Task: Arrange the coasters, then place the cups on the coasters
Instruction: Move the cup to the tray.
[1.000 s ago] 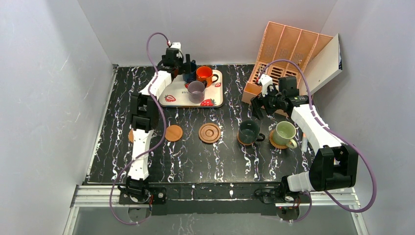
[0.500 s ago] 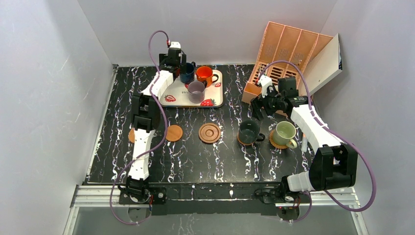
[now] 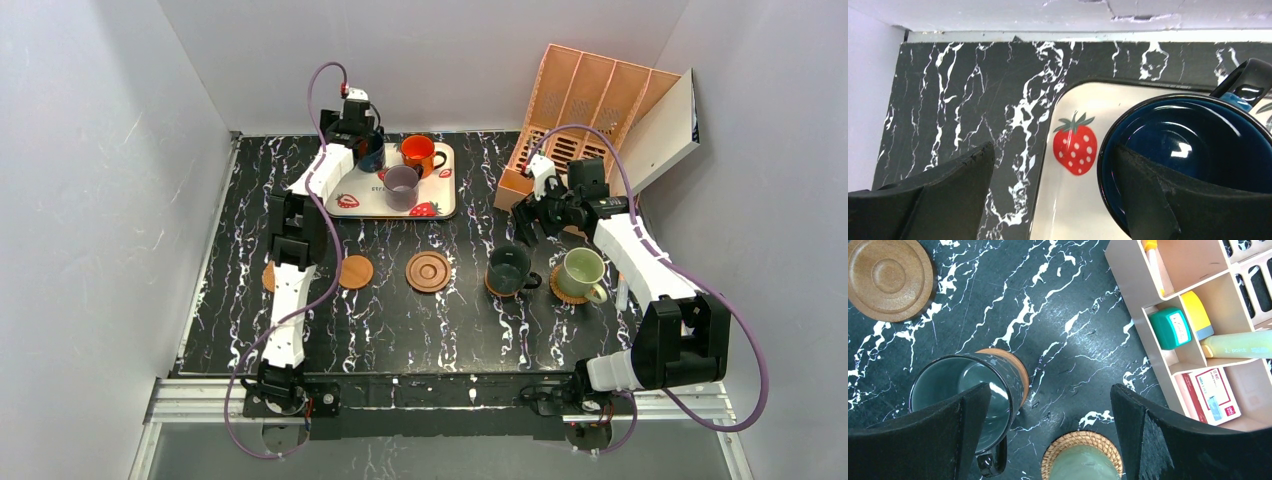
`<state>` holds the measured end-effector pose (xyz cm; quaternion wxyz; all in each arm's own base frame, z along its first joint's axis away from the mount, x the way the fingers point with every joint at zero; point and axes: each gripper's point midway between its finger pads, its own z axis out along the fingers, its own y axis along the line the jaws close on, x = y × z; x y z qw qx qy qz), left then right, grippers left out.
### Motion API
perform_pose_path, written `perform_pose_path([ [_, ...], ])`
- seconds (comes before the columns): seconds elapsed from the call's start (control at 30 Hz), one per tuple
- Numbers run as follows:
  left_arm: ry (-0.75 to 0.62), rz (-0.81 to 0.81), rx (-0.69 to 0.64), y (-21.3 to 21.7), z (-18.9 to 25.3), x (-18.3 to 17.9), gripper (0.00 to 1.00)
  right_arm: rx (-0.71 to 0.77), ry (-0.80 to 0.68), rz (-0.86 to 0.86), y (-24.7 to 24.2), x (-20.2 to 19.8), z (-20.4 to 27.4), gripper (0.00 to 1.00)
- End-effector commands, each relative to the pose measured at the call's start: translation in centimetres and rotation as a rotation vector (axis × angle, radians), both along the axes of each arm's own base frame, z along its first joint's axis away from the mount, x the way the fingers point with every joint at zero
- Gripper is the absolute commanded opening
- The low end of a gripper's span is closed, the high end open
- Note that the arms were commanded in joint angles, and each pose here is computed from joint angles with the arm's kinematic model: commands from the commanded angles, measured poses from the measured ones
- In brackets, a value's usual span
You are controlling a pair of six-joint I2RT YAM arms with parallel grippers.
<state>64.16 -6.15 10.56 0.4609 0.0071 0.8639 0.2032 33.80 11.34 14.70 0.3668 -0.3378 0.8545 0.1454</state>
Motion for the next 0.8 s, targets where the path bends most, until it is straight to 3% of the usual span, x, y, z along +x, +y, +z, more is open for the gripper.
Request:
perform_pose_path([
  [0.0,0.043,0.028,0.063,2.3,3.0,-2.6,0.85,0.002,-0.031,0.029,0.4,0.0,0.5,0.99],
  [0.33,0.072,-0.040,0.032,2.1,5.9,-6.6,0.85,0.018,-0.043,0.046,0.9,-0.4,1.1,0.99],
  [0.77,0.239,-0.094,0.039,4.6,3.9,-11.8,0.85,0.031,-0.038,0.060,1.3,-0.7,1.3,0.99],
])
